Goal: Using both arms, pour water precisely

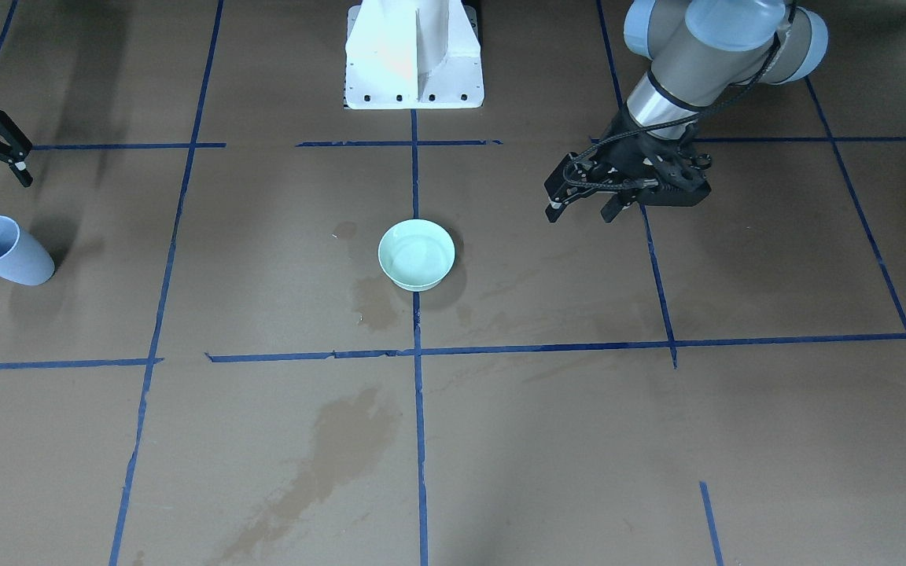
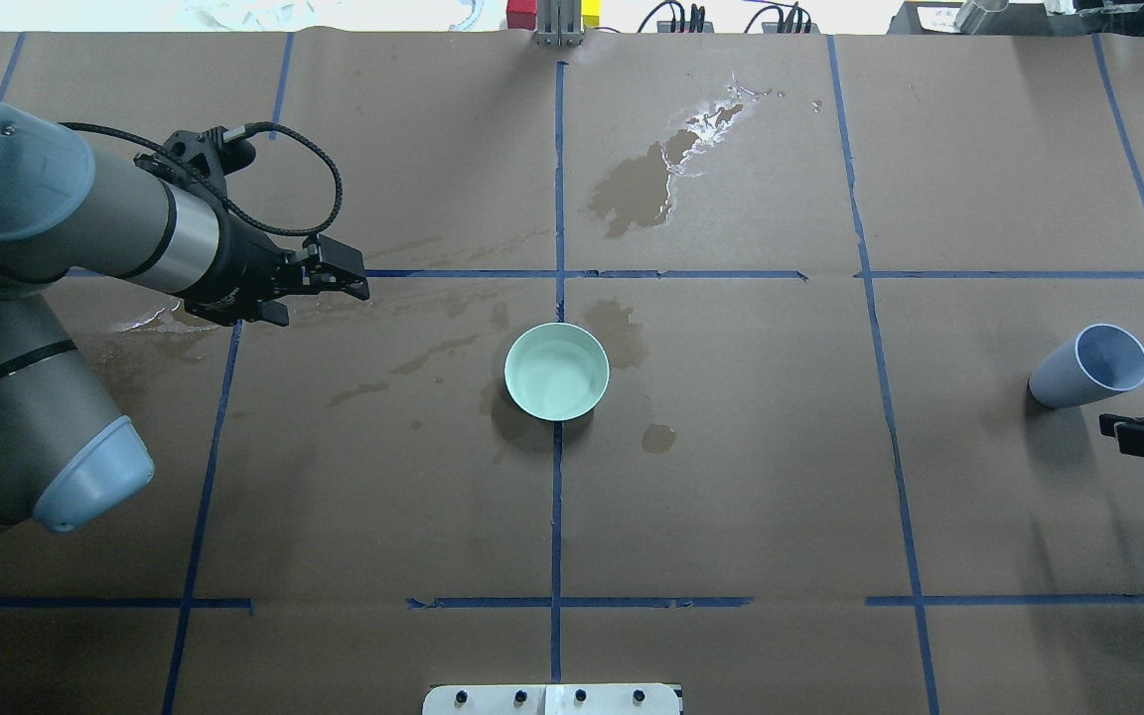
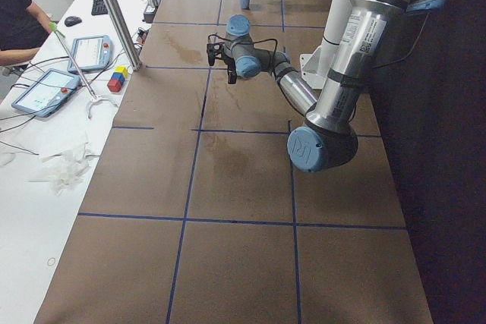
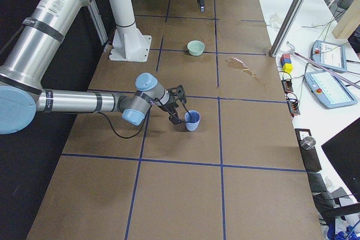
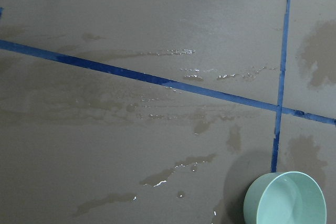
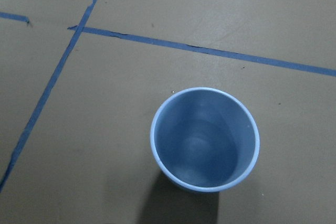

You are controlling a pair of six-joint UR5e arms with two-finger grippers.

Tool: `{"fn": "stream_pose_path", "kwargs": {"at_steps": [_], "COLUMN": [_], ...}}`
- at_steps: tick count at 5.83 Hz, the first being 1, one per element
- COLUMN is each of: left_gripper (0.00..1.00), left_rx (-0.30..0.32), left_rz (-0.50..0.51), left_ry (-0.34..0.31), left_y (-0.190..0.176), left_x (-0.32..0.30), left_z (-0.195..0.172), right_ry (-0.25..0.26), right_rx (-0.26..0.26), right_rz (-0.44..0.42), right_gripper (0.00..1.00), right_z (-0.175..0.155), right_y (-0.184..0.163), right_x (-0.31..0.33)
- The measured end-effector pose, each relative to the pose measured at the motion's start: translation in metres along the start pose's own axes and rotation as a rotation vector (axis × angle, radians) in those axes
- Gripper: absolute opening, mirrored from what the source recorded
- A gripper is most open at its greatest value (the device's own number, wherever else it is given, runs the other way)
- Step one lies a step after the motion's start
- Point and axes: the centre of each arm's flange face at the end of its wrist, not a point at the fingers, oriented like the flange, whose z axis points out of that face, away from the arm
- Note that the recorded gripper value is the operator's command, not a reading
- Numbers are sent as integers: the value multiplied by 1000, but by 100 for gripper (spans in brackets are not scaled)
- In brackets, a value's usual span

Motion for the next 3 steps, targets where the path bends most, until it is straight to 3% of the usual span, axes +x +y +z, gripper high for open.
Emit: {"fn": "stream_pose_path", "kwargs": {"at_steps": [1, 3], "left_gripper": [99, 99], "left_rx": [5, 11], "left_rz": [-3, -3], "left_ry": [-1, 1], "left_y": [-2, -5], "left_x": [-2, -2], "left_z": [-2, -4], "right_ry": [18, 49], "right_rx": [67, 141], "right_rz": [35, 37], "right_gripper": [100, 100], "right_z": [11, 25], "right_y": [16, 30], "right_x": [5, 4]}}
